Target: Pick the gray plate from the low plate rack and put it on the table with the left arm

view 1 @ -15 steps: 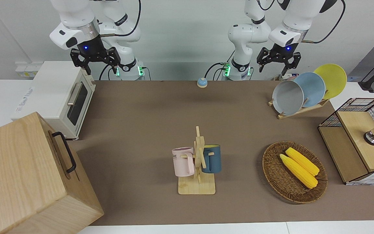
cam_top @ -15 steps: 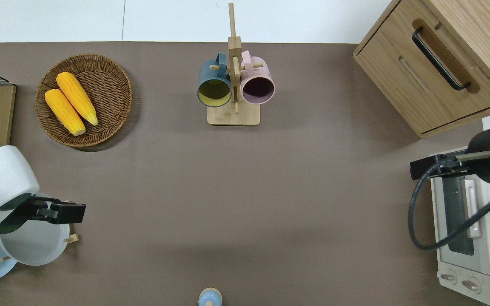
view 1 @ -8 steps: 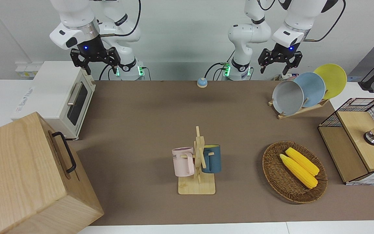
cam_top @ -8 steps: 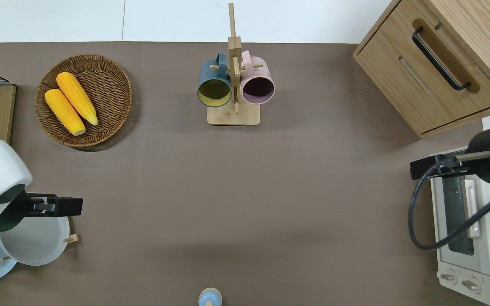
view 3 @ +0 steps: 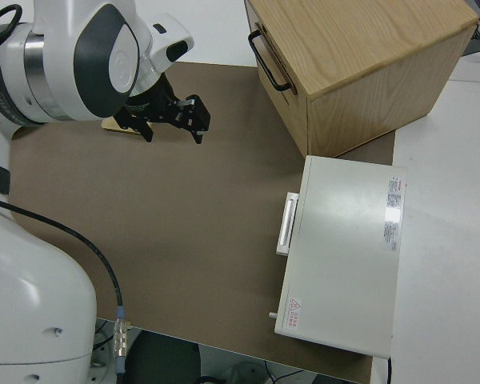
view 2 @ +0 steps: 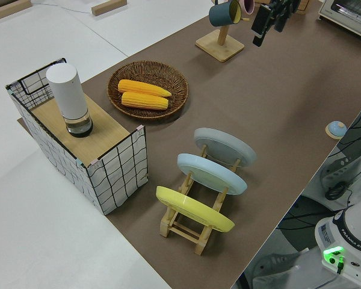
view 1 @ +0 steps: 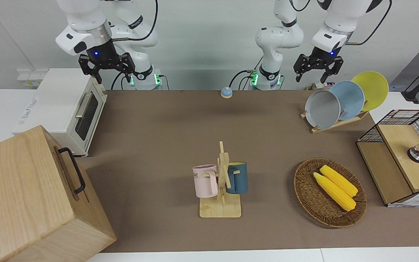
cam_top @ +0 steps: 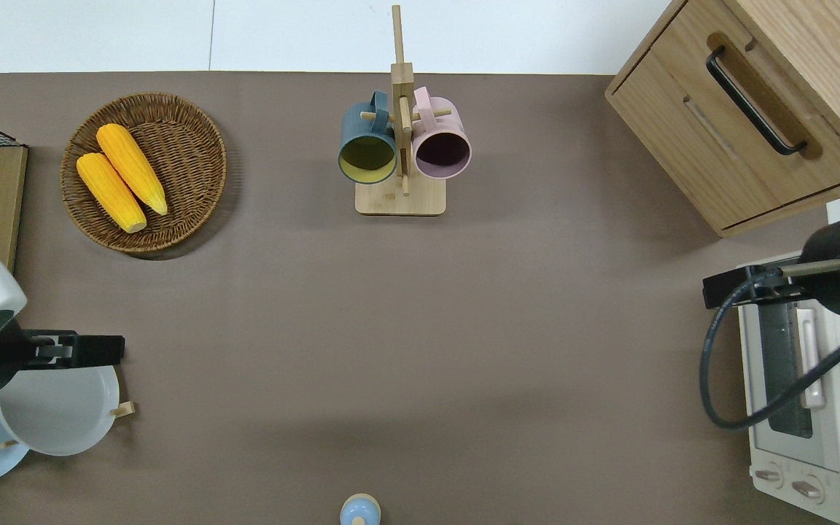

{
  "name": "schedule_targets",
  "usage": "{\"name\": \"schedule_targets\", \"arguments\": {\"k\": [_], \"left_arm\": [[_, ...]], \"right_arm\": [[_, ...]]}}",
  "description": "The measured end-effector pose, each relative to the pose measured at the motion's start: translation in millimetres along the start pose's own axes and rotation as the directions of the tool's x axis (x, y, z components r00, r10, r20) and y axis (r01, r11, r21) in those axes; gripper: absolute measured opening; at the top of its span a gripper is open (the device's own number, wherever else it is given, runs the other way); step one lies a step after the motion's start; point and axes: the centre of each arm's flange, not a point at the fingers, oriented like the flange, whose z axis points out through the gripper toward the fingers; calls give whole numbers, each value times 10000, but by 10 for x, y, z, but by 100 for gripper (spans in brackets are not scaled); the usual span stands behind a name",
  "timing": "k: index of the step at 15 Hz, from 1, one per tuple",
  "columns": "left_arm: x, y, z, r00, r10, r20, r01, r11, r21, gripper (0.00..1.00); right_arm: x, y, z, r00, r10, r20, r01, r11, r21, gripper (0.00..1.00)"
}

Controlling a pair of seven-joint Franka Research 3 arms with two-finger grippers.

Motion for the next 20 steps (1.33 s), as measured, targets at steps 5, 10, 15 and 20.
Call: {"name": "schedule_targets", "arguments": {"k": [5,10,15,20], "left_arm": [[-31,-86,23,9995,-116,289,112,9998,153,99],[-45,-238,24,9989,-264,377,243,9981,560,99],[-131,-856,-36,9973,-653,332,641,9973,362,99],[-307,-1521,-39,9976,-486,487,474,9986,243,99]], "right_arm": [[0,0,0,10000,0,0,0,10000,0,99],[0,0,0,10000,0,0,0,10000,0,99],[0,0,0,10000,0,0,0,10000,0,99],[0,0,0,10000,0,0,0,10000,0,99]]}}
